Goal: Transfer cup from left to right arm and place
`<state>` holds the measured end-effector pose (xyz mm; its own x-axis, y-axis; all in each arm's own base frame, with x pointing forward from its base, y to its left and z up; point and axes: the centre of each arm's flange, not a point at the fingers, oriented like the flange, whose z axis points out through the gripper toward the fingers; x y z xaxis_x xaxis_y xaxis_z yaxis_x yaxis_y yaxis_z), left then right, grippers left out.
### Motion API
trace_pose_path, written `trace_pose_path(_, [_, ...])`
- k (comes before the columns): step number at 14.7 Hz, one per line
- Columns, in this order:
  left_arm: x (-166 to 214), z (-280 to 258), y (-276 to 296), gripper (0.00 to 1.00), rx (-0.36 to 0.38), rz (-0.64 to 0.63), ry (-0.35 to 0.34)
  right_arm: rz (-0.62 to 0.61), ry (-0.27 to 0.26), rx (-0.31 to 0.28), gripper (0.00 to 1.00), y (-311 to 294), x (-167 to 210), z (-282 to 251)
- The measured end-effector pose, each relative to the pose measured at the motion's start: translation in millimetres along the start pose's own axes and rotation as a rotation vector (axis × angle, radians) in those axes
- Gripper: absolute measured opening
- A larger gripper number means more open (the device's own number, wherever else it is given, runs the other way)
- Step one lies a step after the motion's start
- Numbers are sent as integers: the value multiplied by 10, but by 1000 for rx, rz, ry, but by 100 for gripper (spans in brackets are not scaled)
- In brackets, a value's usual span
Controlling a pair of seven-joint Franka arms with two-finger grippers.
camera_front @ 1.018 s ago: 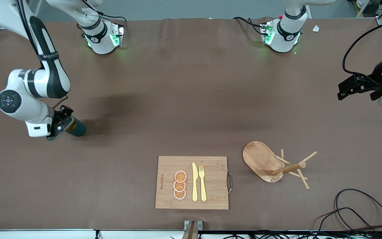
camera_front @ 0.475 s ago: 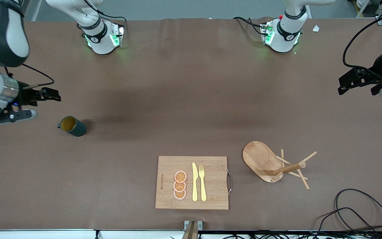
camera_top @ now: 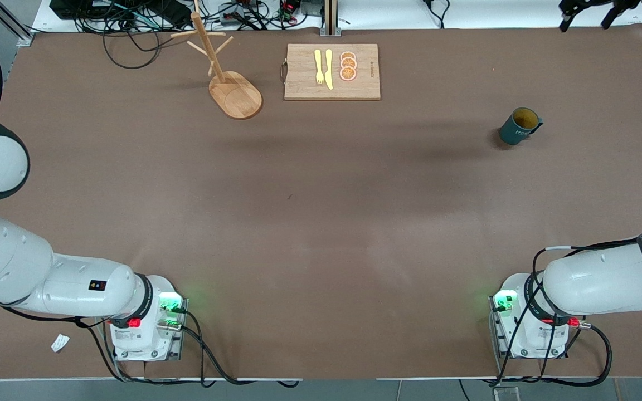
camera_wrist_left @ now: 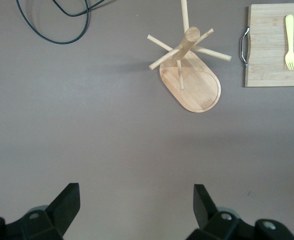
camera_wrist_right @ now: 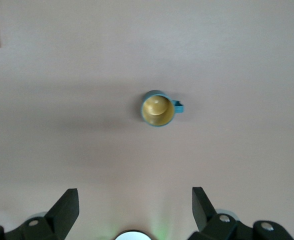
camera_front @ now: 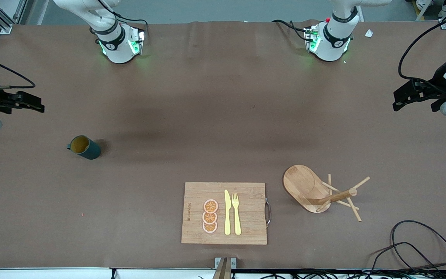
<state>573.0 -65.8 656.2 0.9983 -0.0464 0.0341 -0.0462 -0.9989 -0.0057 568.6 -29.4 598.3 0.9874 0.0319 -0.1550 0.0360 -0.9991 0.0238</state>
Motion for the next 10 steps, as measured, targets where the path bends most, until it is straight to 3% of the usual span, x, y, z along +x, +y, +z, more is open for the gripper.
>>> trace_pose_path(6, [2, 4, 4, 100, 0, 0, 1, 18, 28, -39, 100, 79, -95, -346])
trace_pose_path(10, [2, 7, 1, 100, 0, 1, 0, 38, 4, -31, 100, 139, -83, -289])
